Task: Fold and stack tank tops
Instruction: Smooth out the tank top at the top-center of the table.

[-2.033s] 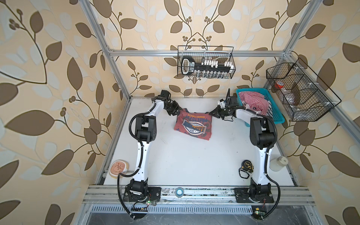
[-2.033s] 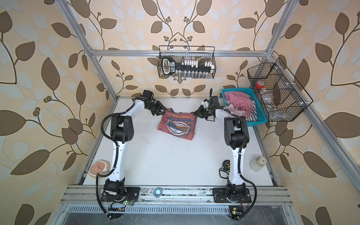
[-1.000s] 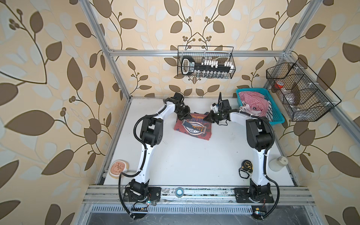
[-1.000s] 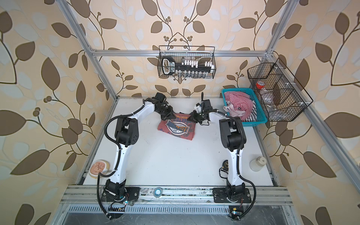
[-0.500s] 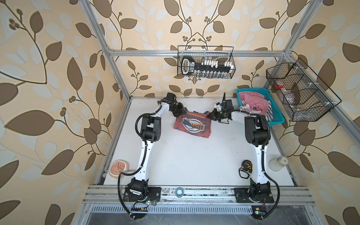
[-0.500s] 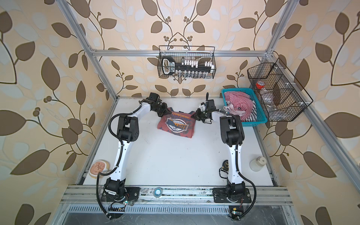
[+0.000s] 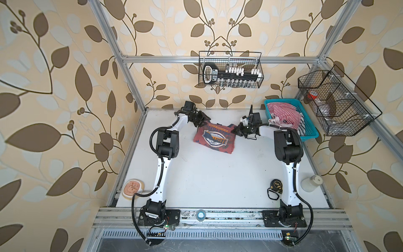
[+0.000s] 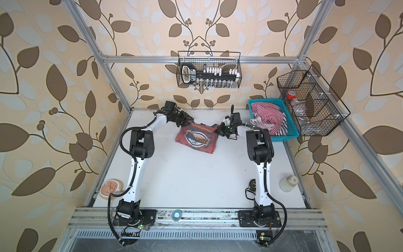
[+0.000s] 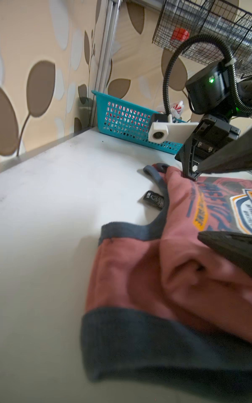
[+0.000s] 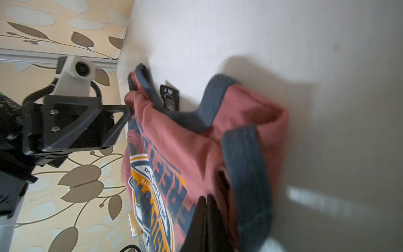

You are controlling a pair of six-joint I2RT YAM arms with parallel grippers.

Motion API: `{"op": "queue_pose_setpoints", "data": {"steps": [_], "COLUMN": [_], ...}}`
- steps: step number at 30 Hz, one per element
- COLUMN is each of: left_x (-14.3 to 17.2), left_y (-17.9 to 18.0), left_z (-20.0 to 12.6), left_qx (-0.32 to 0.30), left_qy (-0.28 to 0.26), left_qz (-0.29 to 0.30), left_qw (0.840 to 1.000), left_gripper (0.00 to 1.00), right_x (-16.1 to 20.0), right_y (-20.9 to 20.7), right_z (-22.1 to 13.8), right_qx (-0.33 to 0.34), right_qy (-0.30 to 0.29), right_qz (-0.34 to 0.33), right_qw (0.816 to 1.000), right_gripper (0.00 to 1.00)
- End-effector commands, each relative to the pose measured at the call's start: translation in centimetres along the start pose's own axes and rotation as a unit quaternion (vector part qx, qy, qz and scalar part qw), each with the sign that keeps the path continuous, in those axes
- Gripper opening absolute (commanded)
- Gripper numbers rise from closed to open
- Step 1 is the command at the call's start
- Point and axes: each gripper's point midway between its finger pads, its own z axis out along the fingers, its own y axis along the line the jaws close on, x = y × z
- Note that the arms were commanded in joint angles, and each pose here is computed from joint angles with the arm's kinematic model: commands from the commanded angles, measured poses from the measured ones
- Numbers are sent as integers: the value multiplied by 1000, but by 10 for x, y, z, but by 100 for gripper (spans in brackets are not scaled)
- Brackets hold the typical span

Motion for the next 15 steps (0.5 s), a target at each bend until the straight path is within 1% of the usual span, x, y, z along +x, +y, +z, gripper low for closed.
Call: {"op": "queue_pose_setpoints", "data": {"steps": [1,2,4,7,9,11,13,14,15], "left_x": [2,5,11,18,23,27,29,35,35], "left_y": [-54,-46,-26,10,31,47,54,64,67], "left_z": [-78,-84,-94,-99,-96,-90,-83,-78,-76], "left_qx": [-23,-44,-87,-146,-174,-184,-175,-177,-174], "left_qy": [-48,-49,-45,-31,-15,-1,7,16,13], "left_qz": [102,107,109,109,107,99,94,84,84], "left_qw": [993,992,989,983,979,978,980,980,981], "left_gripper": [56,60,64,66,68,70,71,72,73], "right_x": [-1,3,12,27,34,42,45,53,57], "right_y": [29,31,37,41,45,46,50,43,41], "right_z": [-30,-36,-48,-62,-72,-80,-88,-88,-91], "right_qx": [-11,-10,-9,-7,-4,0,5,13,18], "right_qy": [-29,-32,-35,-35,-36,-33,-34,-25,-22], "right_qz": [-37,-41,-52,-64,-73,-81,-94,-91,-93], "right_qw": [999,999,998,997,997,996,995,995,995], "right_gripper": [5,7,12,18,22,24,26,27,28]}}
